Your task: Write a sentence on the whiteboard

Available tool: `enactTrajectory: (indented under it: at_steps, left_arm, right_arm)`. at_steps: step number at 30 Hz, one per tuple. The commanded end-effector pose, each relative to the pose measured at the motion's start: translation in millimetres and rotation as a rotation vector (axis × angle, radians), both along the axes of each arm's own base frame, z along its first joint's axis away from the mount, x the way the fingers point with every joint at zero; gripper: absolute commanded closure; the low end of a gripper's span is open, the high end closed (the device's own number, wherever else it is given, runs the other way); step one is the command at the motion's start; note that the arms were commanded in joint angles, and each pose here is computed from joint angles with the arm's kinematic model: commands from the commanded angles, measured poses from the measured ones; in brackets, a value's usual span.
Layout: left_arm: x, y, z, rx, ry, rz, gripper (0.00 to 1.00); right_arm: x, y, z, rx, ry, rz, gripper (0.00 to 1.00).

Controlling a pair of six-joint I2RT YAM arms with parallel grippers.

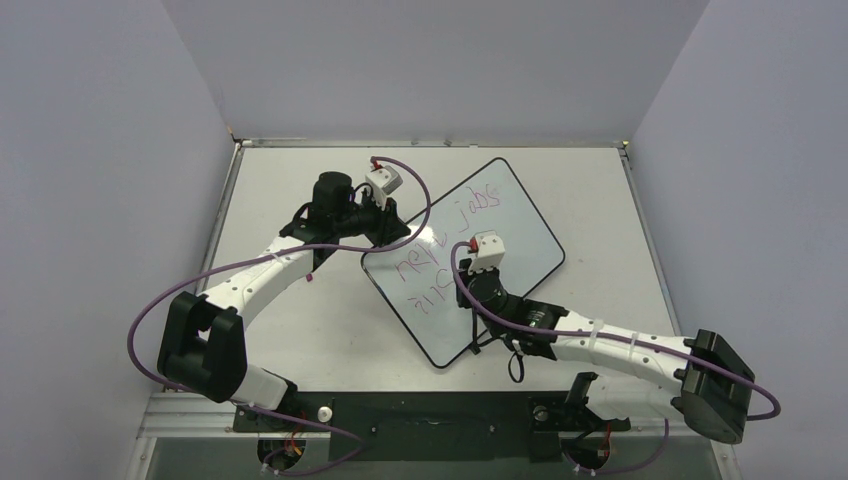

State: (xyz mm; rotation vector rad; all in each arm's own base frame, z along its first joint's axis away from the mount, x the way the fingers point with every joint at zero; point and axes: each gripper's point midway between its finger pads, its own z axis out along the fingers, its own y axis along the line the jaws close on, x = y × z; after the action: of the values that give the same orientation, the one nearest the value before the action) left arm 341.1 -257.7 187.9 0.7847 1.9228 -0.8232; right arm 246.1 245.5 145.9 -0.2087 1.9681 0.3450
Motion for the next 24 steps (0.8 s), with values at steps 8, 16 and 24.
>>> enactTrajectory:
  at_steps: [8, 16, 24]
  left_arm:
    - [10.4, 2.7, 15.0, 0.011, -0.105, 0.003, 1.00]
    - [9.9, 2.9, 15.9, 0.010, -0.106, 0.003, 1.00]
    - [10.1, 2.8, 14.9, 0.011, -0.104, 0.003, 1.00]
  right_arm:
    - [18.9, -4.8, 53.0, 0.027, -0.105, -0.049, 1.00]
    - [31.0, -1.1, 49.9, 0.023, -0.098, -0.060, 1.00]
    - [37.1, 7.0, 47.3, 0.022, -0.090, -0.042, 1.00]
